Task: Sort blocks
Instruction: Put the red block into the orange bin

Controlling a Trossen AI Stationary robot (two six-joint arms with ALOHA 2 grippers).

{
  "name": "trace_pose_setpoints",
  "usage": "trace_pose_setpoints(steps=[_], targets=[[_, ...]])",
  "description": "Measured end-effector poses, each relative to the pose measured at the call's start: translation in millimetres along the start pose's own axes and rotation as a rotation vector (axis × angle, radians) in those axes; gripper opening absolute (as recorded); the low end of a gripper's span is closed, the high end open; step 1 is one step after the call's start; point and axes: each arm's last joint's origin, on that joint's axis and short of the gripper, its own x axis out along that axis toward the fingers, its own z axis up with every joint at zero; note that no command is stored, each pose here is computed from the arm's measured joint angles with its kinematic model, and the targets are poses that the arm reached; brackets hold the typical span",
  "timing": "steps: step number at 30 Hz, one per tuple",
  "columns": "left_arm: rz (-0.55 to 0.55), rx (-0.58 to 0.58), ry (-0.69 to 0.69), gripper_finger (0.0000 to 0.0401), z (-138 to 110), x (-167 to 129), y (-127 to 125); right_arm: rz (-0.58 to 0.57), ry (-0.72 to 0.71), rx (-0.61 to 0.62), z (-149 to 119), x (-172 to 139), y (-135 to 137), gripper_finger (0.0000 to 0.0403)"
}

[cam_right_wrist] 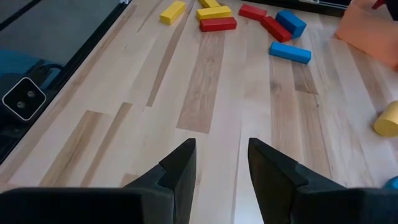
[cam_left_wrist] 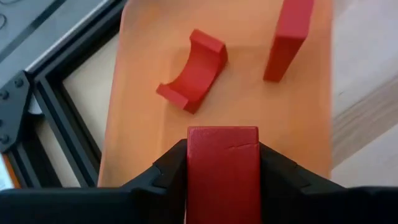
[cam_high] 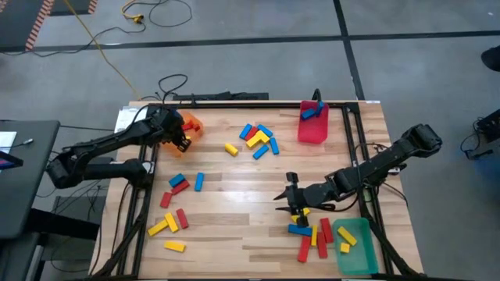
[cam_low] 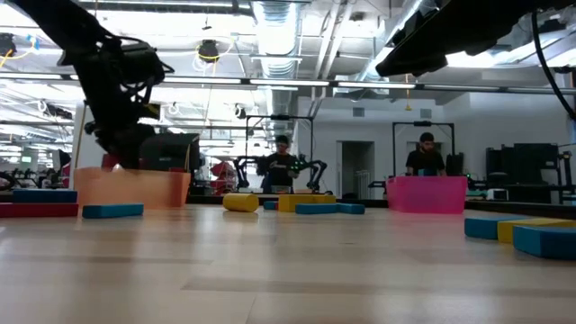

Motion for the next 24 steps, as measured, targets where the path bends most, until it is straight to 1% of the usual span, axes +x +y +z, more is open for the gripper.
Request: trace_pose_setpoints(steps=[8, 16, 24], targets=[[-0.001, -0.014, -0.018, 0.0161, -2.1, 3.7, -1.2, -0.002, 0.000, 0.009, 0.0, 0.1, -0.5, 0.0160], [-0.002, -0.017, -0.021, 0.0164, -1.8, 3.7, -1.3, -0.002, 0.001, 0.015, 0.0, 0.1, -0.5, 0.0160], [-0.060, -0.021, -0.068, 0.0165, 2.2, 1.6, -3.1, 0.000, 0.003, 0.014, -0.3, -0.1, 0.2, 0.0160]])
